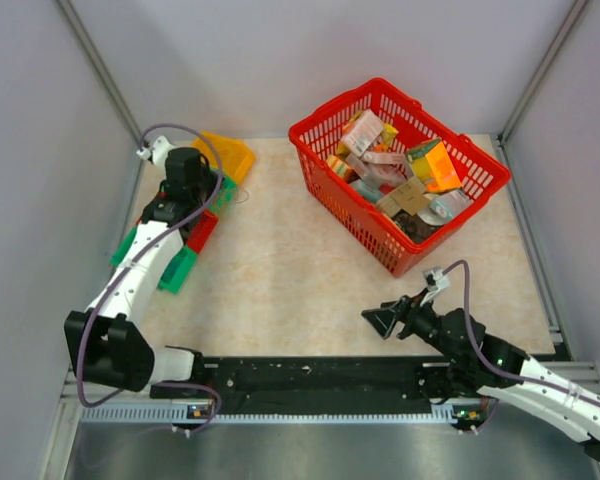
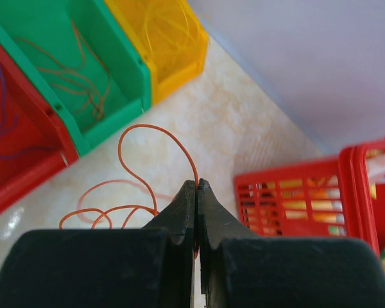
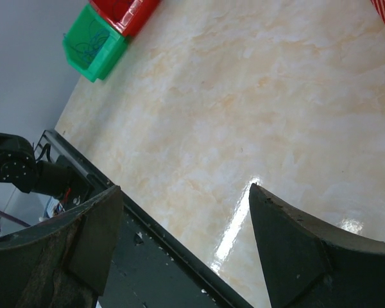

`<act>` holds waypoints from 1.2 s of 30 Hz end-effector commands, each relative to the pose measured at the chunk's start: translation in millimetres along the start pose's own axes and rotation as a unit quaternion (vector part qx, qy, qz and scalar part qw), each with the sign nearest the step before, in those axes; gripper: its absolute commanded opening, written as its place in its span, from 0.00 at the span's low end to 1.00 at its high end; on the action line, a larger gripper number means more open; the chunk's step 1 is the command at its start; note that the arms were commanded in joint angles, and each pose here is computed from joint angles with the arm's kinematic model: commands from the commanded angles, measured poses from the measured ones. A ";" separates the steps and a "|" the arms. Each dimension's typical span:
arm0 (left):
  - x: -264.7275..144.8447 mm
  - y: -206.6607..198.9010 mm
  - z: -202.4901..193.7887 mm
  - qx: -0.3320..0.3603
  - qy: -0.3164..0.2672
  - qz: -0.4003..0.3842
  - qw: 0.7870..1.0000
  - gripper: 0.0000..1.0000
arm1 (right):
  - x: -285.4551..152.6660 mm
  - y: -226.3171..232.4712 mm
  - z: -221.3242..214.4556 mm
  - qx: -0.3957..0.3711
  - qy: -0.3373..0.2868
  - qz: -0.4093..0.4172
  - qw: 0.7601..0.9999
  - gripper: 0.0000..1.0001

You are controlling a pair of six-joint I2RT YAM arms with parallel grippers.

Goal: Untangle the cables

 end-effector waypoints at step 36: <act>109.1 61.7 99.0 -0.106 -0.075 -0.032 0.991 0.98 | -4.4 8.5 16.0 0.007 -0.017 -0.002 1.000 0.79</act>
Point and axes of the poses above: each gripper's point midway between its finger pads, its own x axis out along the fingers, its own y axis along the line the jaws close on, z = x × y, the point moved 1 cm from there along -x, back along the fingers, and after that the axes turned 2 degrees about x, right-handed, at the moved point
